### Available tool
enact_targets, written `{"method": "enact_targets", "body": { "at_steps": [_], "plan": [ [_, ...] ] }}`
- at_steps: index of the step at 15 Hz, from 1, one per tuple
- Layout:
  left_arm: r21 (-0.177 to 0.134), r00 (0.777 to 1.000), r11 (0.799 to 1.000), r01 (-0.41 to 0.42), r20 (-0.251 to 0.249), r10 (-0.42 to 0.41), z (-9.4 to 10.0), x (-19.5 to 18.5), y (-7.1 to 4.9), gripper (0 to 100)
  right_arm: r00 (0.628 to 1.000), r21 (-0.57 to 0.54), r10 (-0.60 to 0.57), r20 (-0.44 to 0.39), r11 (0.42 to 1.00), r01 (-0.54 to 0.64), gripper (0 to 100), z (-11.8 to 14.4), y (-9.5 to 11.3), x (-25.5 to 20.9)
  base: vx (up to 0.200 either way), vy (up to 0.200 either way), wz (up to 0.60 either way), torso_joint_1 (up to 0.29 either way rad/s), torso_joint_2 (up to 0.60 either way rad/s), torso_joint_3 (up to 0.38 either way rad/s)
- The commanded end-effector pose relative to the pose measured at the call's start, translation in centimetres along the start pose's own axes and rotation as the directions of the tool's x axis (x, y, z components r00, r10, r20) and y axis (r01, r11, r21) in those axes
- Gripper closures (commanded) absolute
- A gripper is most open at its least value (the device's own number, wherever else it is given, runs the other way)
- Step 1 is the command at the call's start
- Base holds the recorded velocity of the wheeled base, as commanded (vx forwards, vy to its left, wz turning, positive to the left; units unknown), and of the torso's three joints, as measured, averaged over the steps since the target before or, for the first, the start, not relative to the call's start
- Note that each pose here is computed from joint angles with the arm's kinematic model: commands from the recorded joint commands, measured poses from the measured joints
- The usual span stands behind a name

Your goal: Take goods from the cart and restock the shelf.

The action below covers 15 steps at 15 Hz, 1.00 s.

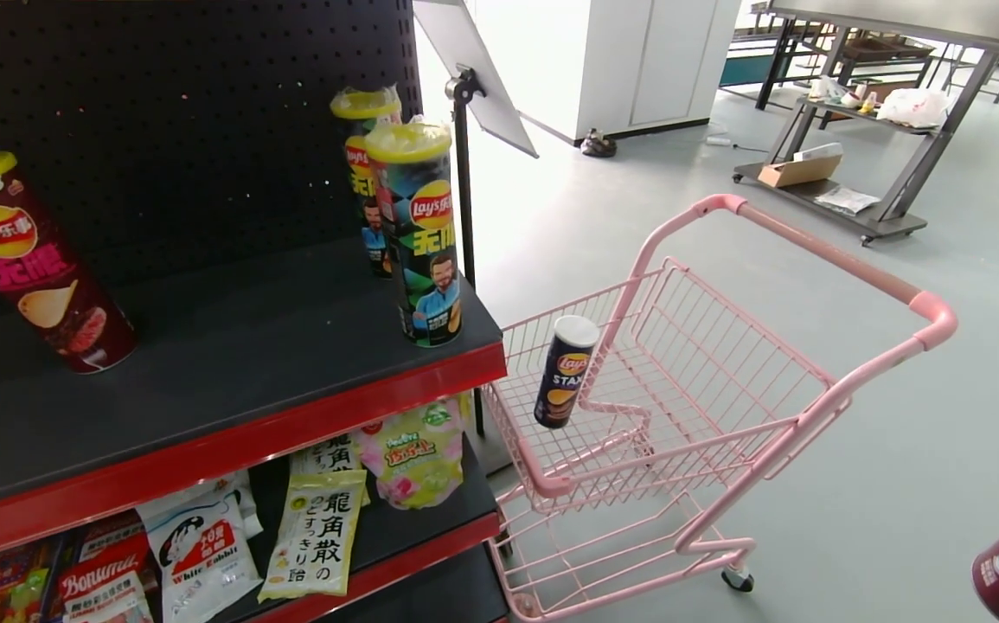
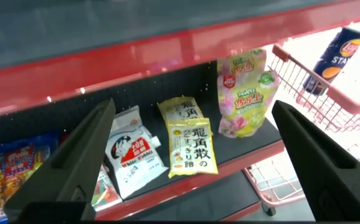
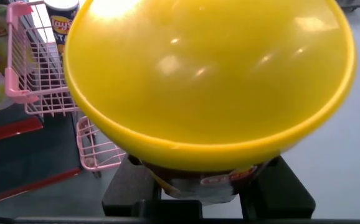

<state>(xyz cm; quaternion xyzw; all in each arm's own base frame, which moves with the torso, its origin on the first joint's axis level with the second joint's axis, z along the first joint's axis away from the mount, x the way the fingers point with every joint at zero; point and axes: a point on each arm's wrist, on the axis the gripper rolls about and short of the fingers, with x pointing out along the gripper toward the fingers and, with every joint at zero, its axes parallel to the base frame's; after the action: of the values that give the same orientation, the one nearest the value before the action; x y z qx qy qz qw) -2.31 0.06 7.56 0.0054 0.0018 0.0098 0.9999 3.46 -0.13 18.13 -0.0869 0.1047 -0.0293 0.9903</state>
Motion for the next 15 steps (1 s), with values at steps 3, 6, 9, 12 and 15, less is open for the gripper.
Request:
{"method": "enact_targets", "body": {
  "at_steps": [3, 6, 9, 12, 15],
  "plan": [
    [0.0, 1.0, 1.0, 0.0, -0.001, 0.0, 0.0, 0.01, 0.0, 0, 1.0, -0.007, 0.002, 0.0, 1.0, -0.002, 100, -0.1, 0.02, -0.01, 0.0, 0.0, 0.0, 0.193, -0.51, -0.321],
    [0.0, 1.0, 1.0, 0.0, -0.001, 0.0, 0.0, 0.01, 0.0, 0, 1.0, -0.007, 0.005, 0.0, 1.0, -0.005, 100, -0.01, 0.02, 0.02, 0.0, 0.0, 0.0, 0.162, -0.4, -0.243],
    [0.0, 1.0, 1.0, 0.0, -0.001, 0.0, 0.0, 0.01, 0.0, 0, 1.0, -0.008, -0.002, 0.002, 1.0, 0.002, 100, -0.04, 0.0, -0.02, 0.0, 0.0, 0.2, 0.134, -0.32, -0.185],
    [0.0, 1.0, 1.0, 0.0, -0.001, 0.0, 0.0, 0.01, 0.0, 0, 1.0, -0.012, -0.001, 0.005, 1.0, 0.001, 100, -0.11, 0.01, -0.08, 0.0, 0.0, 0.6, 0.014, -0.03, -0.02],
    [0.0, 1.0, 1.0, 0.0, -0.001, 0.0, 0.0, 0.01, 0.0, 0, 1.0, -0.013, -0.002, 0.011, 1.0, 0.002, 100, -0.25, 0.01, -0.31, 0.0, 0.0, 0.6, 0.014, 0.0, -0.005]
  ]
}}
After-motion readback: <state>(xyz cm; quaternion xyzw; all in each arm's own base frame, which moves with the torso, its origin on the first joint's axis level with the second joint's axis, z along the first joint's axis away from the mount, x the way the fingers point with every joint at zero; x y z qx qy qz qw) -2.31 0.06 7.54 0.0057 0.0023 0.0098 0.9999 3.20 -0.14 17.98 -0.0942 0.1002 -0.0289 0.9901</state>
